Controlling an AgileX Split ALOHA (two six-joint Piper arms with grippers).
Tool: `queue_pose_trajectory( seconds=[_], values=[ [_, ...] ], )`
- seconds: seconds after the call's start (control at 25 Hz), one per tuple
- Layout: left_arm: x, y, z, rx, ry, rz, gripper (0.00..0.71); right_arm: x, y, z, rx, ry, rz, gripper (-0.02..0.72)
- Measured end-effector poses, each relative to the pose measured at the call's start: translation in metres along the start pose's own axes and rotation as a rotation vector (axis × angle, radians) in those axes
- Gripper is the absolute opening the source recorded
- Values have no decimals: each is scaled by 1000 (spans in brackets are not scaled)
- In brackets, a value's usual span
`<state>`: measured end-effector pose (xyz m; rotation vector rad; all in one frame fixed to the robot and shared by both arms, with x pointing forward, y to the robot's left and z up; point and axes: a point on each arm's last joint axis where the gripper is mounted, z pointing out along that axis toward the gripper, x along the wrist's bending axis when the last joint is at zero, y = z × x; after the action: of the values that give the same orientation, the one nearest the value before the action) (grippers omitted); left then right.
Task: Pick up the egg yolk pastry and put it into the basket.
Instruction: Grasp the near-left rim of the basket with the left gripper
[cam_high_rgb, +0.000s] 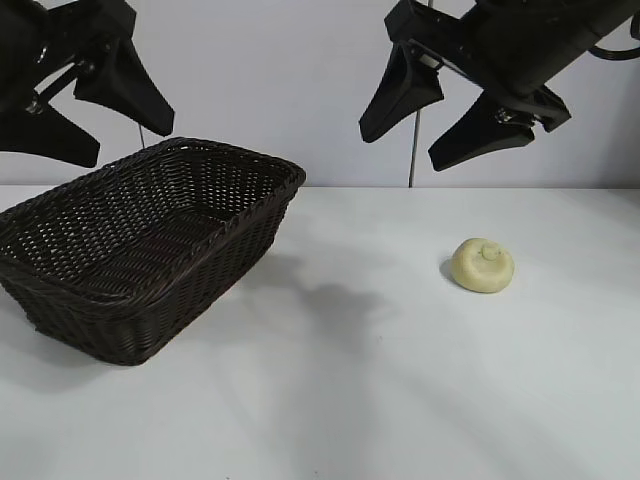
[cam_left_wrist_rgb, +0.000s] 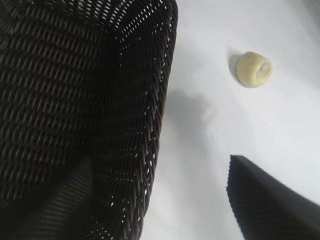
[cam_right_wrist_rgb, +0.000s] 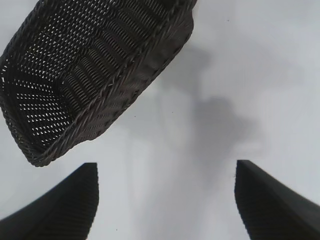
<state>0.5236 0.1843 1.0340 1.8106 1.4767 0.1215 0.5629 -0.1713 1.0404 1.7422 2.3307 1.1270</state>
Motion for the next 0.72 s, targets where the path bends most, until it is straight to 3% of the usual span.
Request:
queue_pose_trajectory(
  seconds=[0.4,0.72],
  values=[
    [0,1,0,-9,-3,-41,542,0,0,0,0,0,0,546],
    [-2,-1,0,22,-19,-560,542,0,0,0,0,0,0,546]
  ],
)
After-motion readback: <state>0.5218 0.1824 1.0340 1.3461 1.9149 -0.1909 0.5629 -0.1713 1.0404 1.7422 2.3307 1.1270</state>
